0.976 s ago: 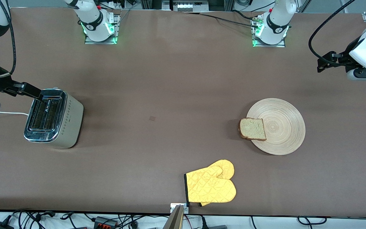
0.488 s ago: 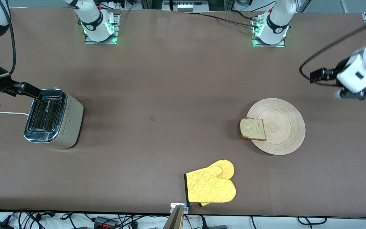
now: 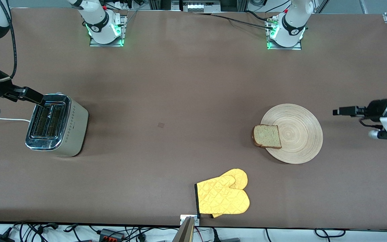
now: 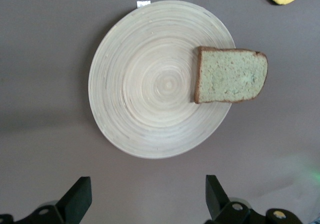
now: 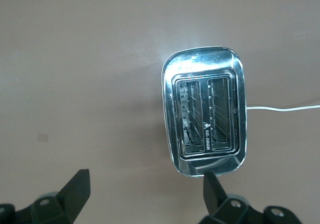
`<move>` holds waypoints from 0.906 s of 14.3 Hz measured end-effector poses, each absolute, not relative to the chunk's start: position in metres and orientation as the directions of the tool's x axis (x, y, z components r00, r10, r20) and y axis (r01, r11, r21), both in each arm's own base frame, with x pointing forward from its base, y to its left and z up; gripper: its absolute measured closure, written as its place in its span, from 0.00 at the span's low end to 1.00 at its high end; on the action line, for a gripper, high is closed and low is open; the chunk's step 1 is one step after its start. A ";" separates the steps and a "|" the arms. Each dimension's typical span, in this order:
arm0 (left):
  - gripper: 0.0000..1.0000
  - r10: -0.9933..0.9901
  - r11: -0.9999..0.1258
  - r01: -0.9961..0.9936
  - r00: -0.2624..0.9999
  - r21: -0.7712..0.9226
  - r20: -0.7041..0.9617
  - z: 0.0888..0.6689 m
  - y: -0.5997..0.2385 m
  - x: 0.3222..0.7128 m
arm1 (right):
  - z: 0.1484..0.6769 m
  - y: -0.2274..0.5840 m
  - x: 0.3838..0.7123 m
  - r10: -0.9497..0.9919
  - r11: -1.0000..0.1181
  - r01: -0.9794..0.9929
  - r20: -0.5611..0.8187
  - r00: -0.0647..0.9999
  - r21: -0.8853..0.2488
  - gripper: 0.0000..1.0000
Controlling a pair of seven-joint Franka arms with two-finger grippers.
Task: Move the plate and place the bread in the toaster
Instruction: 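Lower the left gripper to the wooden plate's rim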
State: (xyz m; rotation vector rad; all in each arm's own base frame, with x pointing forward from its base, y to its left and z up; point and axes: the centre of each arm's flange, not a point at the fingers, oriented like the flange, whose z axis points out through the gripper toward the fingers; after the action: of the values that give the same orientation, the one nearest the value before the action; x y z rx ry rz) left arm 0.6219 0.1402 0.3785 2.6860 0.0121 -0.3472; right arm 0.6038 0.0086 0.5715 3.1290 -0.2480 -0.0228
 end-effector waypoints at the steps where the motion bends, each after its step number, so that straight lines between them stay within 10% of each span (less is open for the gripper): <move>1: 0.00 -0.040 -0.877 0.081 0.970 0.474 -0.239 0.355 0.156 0.622 | 0.572 0.009 0.604 -0.158 -0.987 -0.158 -0.014 0.987 0.004 0.00; 13: 0.00 0.036 -0.564 0.021 0.999 0.826 -0.001 0.173 0.244 0.610 | 0.571 0.007 0.604 -0.161 -0.987 -0.161 -0.015 0.987 0.004 0.00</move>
State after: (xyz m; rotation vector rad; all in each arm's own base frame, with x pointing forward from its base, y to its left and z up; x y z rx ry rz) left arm 0.6103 0.2438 0.1735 2.1698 0.0399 0.0200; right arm 0.6041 0.0071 0.5712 3.1280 -0.2537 -0.0234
